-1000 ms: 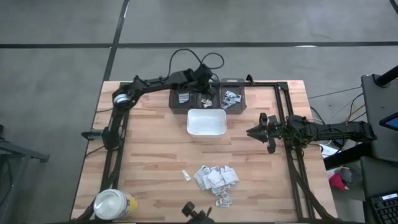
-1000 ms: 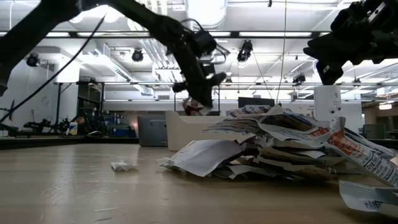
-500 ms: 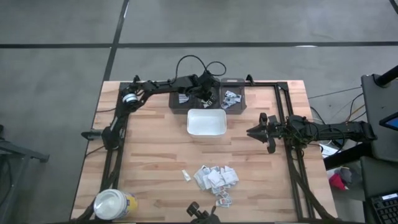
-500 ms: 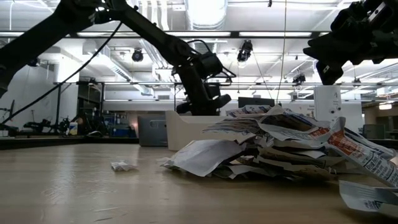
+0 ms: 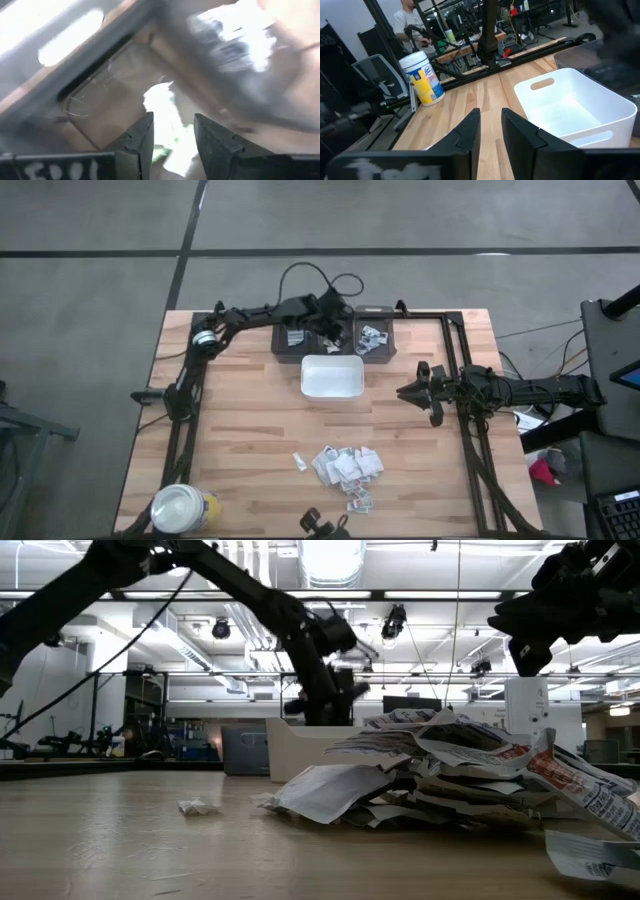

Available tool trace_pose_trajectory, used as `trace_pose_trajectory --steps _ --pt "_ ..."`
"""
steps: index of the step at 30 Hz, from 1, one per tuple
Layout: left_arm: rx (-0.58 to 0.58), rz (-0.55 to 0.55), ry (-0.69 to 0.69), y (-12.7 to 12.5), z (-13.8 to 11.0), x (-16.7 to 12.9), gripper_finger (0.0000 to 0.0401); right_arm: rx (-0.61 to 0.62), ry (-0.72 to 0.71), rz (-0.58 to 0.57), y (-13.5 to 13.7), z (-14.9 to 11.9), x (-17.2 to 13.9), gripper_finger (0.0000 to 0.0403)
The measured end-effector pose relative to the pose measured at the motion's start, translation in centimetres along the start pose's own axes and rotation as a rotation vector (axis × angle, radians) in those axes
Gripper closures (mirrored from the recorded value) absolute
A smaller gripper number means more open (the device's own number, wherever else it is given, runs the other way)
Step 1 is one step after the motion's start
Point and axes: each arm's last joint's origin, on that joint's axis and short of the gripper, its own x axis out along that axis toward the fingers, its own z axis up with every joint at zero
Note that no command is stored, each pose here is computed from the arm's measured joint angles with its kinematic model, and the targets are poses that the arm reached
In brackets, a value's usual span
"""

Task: Pick & Place First Aid Supplies
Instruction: Put the green band aid into the middle black bin

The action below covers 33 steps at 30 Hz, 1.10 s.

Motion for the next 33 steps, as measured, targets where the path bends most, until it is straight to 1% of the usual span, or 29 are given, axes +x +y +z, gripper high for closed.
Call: trace_pose_trajectory --steps 2,5,10,14,20,28,30,33 --pt "0.000 -0.052 -0.005 -0.4 0.9 -2.6 0.0266 0.000 0.000 0.000 0.0 0.0 0.0 0.0333" --pt "0.001 -0.132 0.017 -1.4 1.4 -6.2 0.0266 -0.001 0.000 0.000 0.0 0.0 0.0 0.0335" --pt "-0.041 -0.226 0.082 -3.9 0.2 -11.8 0.0266 -0.003 0.000 0.001 0.0 0.0 0.0 0.0328" --pt "-0.096 -0.262 0.120 -6.0 -1.4 -15.4 0.0266 -0.003 0.000 0.000 0.0 0.0 0.0 0.0321" --pt "-0.176 -0.301 0.210 -9.9 -4.5 -18.3 0.0266 -0.003 0.001 0.000 0.0 0.0 0.0 0.0316" --pt "-0.269 -0.322 0.364 -15.6 -9.4 -20.4 0.0266 -0.003 0.001 0.000 0.0 0.0 0.0 0.0329" --pt "-0.299 -0.311 0.395 -16.9 -10.8 -20.7 0.0266 -0.003 0.000 0.000 0.0 0.0 0.0 0.0333" --pt "-0.366 -0.259 0.422 -18.4 -13.2 -20.9 0.0266 -0.003 0.001 0.000 0.0 0.0 0.0 0.0336"
